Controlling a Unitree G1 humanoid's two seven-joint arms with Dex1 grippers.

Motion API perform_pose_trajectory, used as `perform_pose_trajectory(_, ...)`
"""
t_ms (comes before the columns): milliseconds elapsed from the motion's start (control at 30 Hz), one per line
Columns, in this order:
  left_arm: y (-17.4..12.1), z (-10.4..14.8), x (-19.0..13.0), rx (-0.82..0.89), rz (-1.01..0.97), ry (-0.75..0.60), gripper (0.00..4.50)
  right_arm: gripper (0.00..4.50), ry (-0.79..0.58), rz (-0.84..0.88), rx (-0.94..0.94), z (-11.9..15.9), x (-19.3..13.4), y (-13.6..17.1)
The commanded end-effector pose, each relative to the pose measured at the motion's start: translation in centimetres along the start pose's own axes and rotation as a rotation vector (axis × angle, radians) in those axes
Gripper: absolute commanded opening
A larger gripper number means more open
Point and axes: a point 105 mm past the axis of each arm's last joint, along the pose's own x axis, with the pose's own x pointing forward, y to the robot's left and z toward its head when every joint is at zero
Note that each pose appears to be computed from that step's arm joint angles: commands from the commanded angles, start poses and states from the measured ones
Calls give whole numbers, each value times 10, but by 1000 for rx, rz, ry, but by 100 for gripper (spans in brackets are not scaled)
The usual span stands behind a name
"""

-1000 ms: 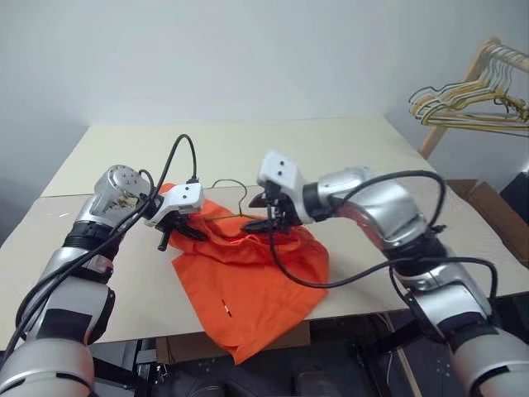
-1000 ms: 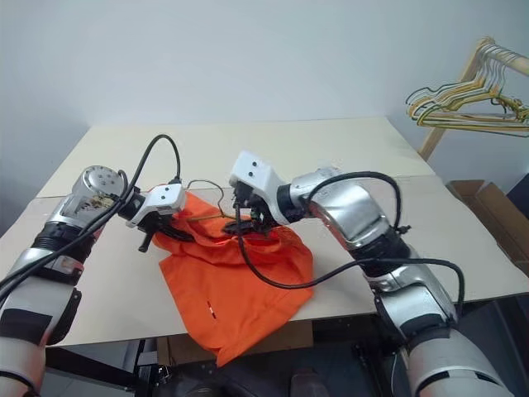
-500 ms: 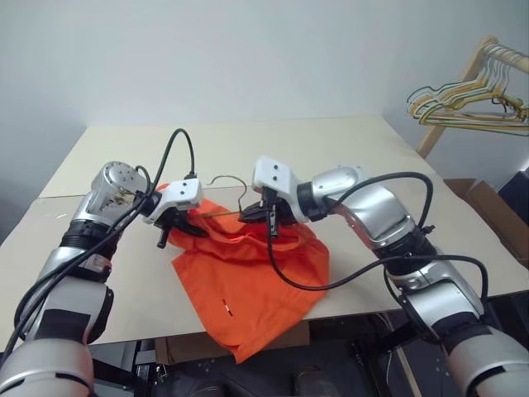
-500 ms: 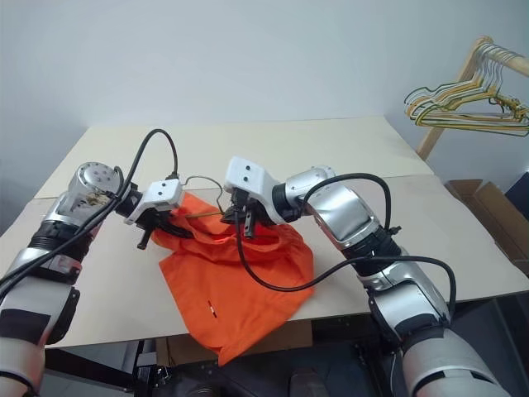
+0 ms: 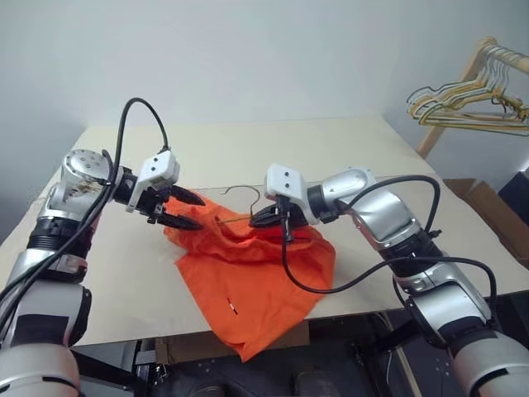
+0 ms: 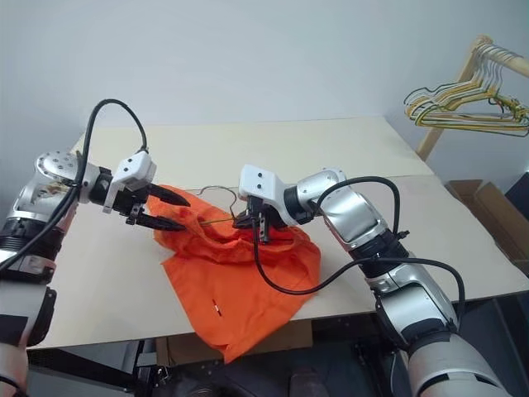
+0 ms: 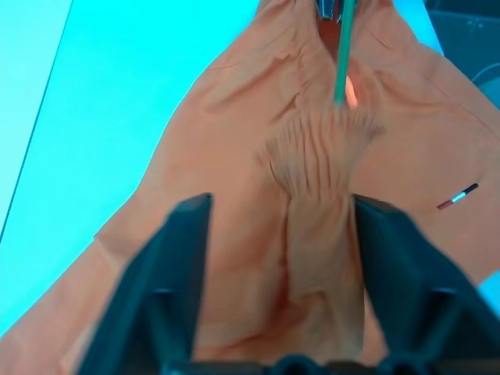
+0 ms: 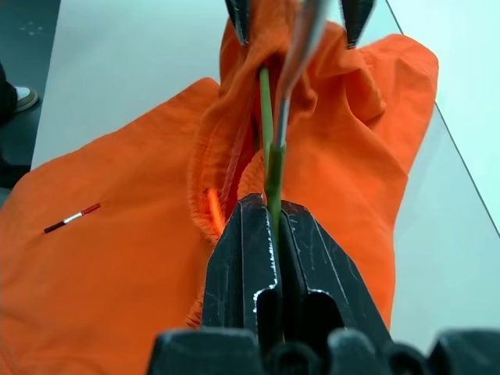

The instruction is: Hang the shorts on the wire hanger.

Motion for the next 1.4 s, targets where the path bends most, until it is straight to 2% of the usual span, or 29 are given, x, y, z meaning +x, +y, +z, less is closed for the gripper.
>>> perform_pose_trajectory(33, -3, 2, -11, 19, 11, -5, 447, 0, -20, -34, -24, 8, -12, -7)
perform_pose_trajectory(433, -8, -43, -6, 13, 27, 155, 449, 0, -17, -38, 1, 7, -26, -9)
perform_pose_trajectory(467, -7, -45, -5, 15, 35, 168, 411, 0, -17, -38, 3, 8, -26, -8)
perform_pose_trajectory(500, -7, -47, -3, 27, 37, 179, 399, 0, -16, -38, 5, 8, -27, -8)
perform_pose_trajectory(567, -5, -49, -1, 31, 47, 183, 336, 0, -14, -39, 8, 7, -27, -8)
perform_pose_trajectory(900, 6, -45, -8, 36, 100, 183, 3, 0, -3, -42, 25, 4, -31, -7)
perform_pose_trajectory(1133, 13, -35, -15, 40, 138, 163, 3, 0, 10, -41, 33, 0, -31, -7)
perform_pose_trajectory(1400, 19, -26, -26, 21, 199, 113, 3, 0, 103, -61, 24, -19, -31, -5)
